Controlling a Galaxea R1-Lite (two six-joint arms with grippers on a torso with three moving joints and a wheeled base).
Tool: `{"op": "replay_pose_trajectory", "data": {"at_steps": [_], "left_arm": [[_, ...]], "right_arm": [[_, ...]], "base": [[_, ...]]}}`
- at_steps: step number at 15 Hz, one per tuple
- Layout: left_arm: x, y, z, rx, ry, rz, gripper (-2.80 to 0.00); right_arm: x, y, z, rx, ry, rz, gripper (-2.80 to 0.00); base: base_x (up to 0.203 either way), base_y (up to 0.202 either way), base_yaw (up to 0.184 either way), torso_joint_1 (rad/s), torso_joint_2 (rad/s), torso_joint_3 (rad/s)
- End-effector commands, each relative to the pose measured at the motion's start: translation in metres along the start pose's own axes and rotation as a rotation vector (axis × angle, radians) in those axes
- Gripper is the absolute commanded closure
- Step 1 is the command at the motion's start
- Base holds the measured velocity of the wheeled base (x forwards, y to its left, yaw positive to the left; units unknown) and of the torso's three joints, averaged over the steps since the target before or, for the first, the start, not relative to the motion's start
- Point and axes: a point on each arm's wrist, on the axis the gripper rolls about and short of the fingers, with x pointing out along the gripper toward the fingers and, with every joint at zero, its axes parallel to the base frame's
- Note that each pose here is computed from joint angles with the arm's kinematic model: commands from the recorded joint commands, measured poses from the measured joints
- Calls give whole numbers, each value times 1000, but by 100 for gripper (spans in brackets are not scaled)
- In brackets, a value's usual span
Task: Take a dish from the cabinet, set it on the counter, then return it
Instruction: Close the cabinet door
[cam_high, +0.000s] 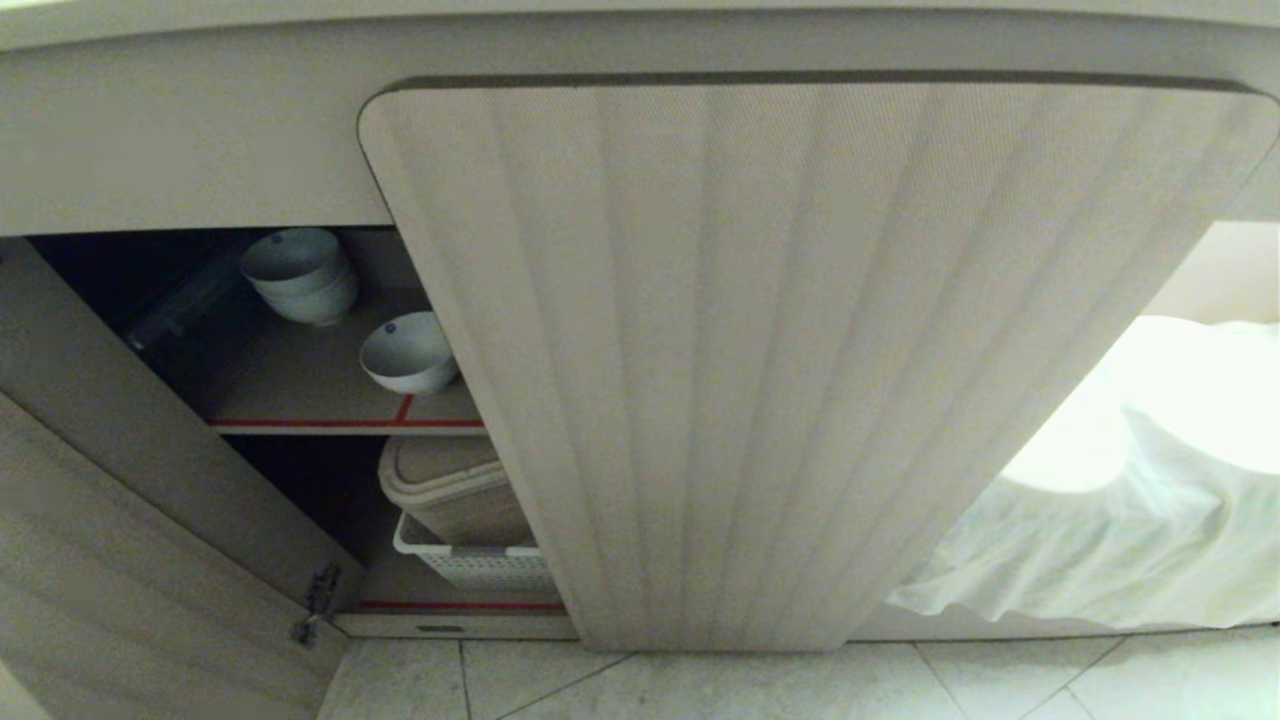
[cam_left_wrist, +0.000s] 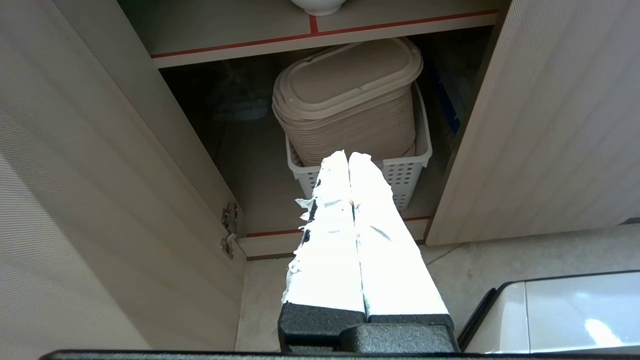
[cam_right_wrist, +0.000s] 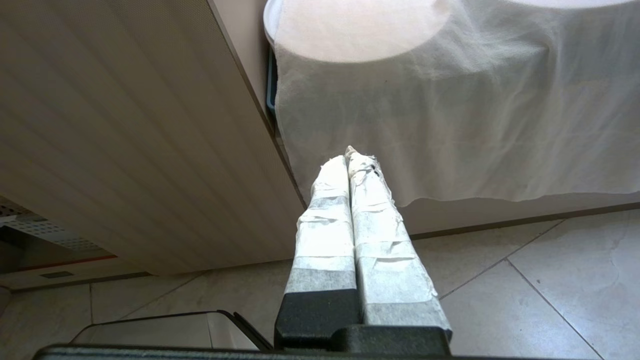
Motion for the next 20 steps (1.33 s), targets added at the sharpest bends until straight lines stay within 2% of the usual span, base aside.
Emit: {"op": "replay_pose_trajectory", "data": {"at_steps": [1, 14, 20], "left_arm": [[0, 0, 0, 1, -1, 0, 0], [0, 0, 0, -2, 0, 5, 0], [0, 0, 0, -27, 1, 6, 0]], "right_arm": [[0, 0, 0, 1, 0, -1, 0], [0, 0, 0, 1, -1, -1, 0], [0, 0, 0, 1, -1, -1, 0]], "base": [[0, 0, 0, 0, 0, 0], [0, 0, 0, 0, 0, 0], [0, 0, 0, 0, 0, 0]]}}
